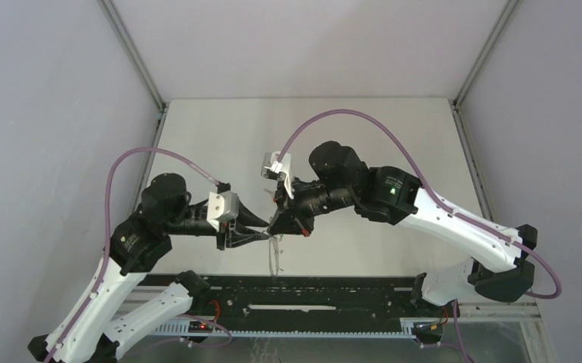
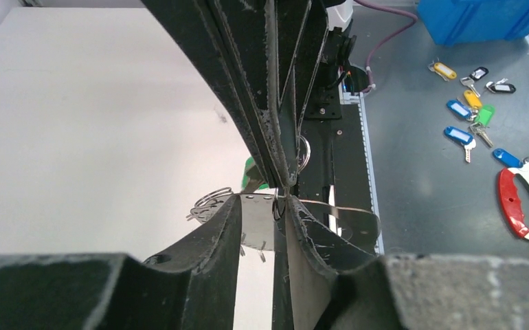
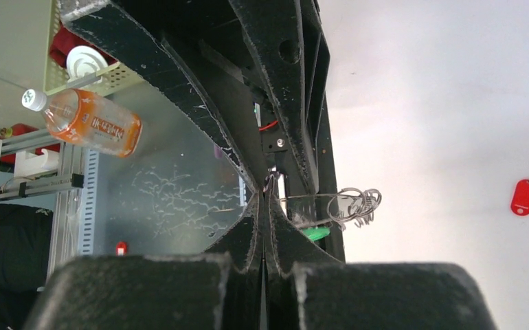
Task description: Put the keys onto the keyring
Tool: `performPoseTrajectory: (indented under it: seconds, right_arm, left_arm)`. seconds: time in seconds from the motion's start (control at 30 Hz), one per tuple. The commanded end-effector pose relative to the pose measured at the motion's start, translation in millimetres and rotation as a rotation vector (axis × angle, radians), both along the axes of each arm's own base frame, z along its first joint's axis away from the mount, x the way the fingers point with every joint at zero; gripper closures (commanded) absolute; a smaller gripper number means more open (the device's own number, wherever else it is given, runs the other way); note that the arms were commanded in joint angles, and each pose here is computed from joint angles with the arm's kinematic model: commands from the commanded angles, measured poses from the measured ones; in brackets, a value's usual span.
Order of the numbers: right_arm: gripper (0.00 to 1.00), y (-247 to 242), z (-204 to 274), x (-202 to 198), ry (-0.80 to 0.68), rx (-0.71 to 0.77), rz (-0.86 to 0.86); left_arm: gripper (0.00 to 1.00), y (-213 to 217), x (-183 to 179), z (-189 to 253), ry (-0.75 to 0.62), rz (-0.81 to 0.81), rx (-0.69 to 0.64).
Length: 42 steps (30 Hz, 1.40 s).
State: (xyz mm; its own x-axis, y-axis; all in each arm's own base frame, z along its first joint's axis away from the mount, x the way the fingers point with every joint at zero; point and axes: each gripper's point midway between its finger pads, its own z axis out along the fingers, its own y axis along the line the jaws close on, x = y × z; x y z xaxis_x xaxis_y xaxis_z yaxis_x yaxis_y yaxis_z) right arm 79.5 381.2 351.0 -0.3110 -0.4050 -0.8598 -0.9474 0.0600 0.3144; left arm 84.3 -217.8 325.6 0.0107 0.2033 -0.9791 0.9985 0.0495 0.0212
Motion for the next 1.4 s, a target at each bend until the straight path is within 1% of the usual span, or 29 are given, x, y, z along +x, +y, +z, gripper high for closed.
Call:
performPoseTrajectory:
  seconds: [0.0, 0.1, 0.17, 0.43, 0.6, 0.63, 0.7, 0.73, 0.77, 0.83, 0.87, 0.93, 1.03, 1.23, 1.37]
  right_arm:
    - [1.0, 1, 19, -2, -0.042, 0.031, 0.013]
    - [1.0, 2, 15, -2, -0.04, 0.011, 0.012]
    - [1.0, 3, 12, -1, -0.039, 0.0, 0.01]
    - [1.0, 7, 14, -4, -0.044, -0.011, 0.035]
    - [1.0, 10, 20, -2, -0.037, 0.004, 0.022]
    - [0.96, 8, 23, 0, -0.028, 0.018, 0.008]
    - [0.8, 4, 33, 4, -0.005, 0.066, -0.019]
    - [0.66, 0, 40, 7, 0.007, 0.107, -0.041]
    - [0.53, -4, 38, 11, 0.029, 0.129, -0.06]
    - [0.47, -14, 54, 16, 0.053, 0.229, -0.086]
    - [0.45, -19, 56, 19, 0.076, 0.263, -0.101]
    - [0.44, -31, 61, 19, 0.129, 0.319, -0.113]
    - [0.44, -41, 58, 20, 0.177, 0.331, -0.135]
    - [0.45, -38, 62, 10, 0.269, 0.374, -0.081]
    - [0.45, -35, 66, 5, 0.314, 0.398, -0.026]
  left_arm:
    - [0.67, 0, -8, 16, -0.055, -0.048, -0.022]
    - [0.68, 0, -10, 17, -0.055, -0.055, -0.026]
    - [0.71, 1, -11, 17, -0.058, -0.061, -0.025]
    - [0.99, 2, -12, 8, -0.086, -0.074, 0.01]
    - [1.0, 3, -10, 6, -0.106, -0.066, 0.024]
    - [1.0, 4, -10, 6, -0.106, -0.065, 0.025]
    - [1.0, 4, -10, 8, -0.114, -0.059, 0.018]
    - [1.0, 4, -10, 10, -0.116, -0.054, 0.007]
    - [1.0, 3, -8, 11, -0.108, -0.039, -0.009]
    - [1.0, 3, -7, 21, -0.115, -0.009, -0.063]
    - [1.0, 2, -6, 26, -0.119, 0.004, -0.092]
    - [1.0, 2, -5, 37, -0.133, 0.031, -0.149]
    - [1.0, 1, 0, 47, -0.113, 0.073, -0.195]
    - [1.0, -3, 4, 55, -0.066, 0.091, -0.246]
    - [1.0, -4, 6, 58, -0.072, 0.098, -0.254]
